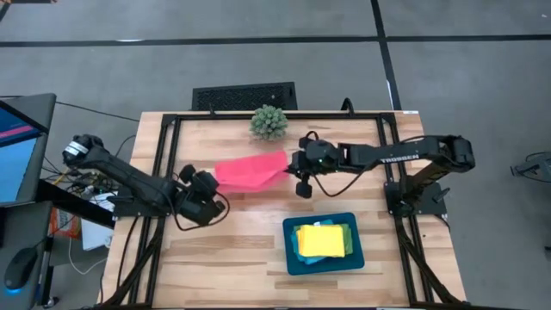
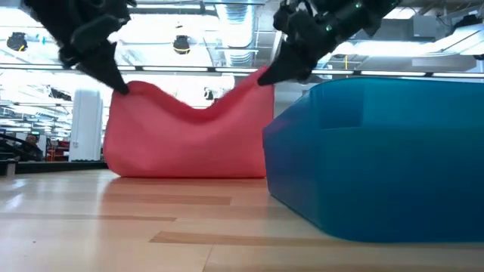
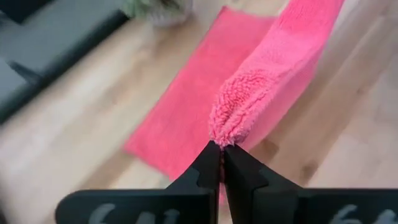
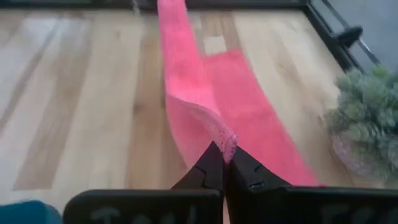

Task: Fold microfiber towels
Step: Fold the pink microfiber towel

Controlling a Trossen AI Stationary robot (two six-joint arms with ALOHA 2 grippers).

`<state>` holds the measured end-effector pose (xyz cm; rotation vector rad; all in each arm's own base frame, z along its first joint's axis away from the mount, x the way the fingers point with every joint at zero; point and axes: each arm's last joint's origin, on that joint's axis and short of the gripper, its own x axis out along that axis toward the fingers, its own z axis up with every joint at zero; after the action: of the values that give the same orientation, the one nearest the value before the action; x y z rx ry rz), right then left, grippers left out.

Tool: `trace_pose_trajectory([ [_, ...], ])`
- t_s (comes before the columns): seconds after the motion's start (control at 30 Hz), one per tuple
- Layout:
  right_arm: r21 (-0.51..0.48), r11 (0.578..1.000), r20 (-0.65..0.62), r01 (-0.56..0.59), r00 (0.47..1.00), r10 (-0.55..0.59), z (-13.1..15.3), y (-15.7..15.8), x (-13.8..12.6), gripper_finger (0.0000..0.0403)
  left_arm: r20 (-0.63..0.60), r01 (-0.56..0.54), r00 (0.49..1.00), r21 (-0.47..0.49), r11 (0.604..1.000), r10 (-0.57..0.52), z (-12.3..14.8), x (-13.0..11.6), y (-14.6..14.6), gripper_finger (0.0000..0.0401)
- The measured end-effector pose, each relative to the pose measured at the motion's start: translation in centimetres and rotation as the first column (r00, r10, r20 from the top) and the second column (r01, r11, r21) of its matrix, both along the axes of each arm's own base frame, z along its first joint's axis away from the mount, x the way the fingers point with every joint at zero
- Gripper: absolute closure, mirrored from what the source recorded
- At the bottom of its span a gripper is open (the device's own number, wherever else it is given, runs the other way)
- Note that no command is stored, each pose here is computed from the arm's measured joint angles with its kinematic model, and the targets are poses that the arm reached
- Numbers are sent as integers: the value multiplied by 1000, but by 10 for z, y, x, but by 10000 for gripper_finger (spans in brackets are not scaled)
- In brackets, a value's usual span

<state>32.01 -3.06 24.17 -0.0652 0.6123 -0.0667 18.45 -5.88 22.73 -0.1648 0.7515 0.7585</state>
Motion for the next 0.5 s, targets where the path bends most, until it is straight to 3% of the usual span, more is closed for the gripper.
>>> trace_pose_trajectory([
  [0.23,-3,997,19,78,997,-78,2,-14,0,384,31,-83,996,-39,996,84,-23,-9,1,401],
  [0.5,84,974,-107,210,974,-200,-45,-43,14,386,27,-149,988,-41,988,151,-36,-12,10,401],
])
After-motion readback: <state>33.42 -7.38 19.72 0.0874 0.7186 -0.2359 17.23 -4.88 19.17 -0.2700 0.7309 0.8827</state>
